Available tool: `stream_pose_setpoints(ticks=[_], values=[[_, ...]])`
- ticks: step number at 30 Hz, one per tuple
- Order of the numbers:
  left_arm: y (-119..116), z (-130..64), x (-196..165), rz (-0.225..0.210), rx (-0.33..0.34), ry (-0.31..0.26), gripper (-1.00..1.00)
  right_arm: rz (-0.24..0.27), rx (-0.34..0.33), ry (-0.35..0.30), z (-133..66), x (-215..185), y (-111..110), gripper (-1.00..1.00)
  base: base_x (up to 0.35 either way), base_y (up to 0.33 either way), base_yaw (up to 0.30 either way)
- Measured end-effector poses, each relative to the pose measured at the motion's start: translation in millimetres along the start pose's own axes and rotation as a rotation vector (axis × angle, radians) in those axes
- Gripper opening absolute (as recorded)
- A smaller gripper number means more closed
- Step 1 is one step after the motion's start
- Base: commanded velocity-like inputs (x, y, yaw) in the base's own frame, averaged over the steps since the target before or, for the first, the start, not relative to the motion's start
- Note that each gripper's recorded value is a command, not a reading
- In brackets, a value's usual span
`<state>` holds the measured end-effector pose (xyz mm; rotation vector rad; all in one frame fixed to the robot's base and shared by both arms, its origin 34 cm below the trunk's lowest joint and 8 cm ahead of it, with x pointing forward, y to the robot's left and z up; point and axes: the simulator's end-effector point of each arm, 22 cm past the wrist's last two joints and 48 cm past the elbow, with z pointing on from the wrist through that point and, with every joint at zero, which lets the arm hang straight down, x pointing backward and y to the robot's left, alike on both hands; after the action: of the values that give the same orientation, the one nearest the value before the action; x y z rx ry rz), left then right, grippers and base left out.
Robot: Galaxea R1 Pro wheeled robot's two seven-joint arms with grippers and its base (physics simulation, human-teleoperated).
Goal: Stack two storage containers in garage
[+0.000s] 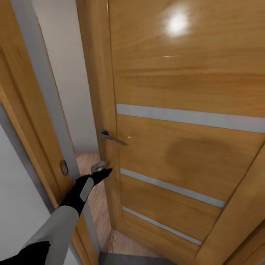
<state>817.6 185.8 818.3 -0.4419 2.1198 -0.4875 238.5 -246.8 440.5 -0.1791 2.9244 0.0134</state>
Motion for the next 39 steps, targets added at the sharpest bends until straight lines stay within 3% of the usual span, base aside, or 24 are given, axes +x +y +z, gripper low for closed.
stream_pose_setpoints(ticks=[2,9,39], values=[[9,-1.0,-5,0.011,-0.016,-0.007,1.0,0.0,0.0,-0.001,0.1,-1,0,1.0,0.0,0.0,-0.259],[8,-0.7,-3,0.015,-0.016,-0.004,1.0,0.0,0.0,-0.001,0.1,-1,0,1.0,0.0,0.0,-0.219],[4,1.0,6,0.016,-0.013,0.015,1.0,0.005,0.0,-0.01,0.4,-5,1,1.0,0.0,0.0,-0.022]])
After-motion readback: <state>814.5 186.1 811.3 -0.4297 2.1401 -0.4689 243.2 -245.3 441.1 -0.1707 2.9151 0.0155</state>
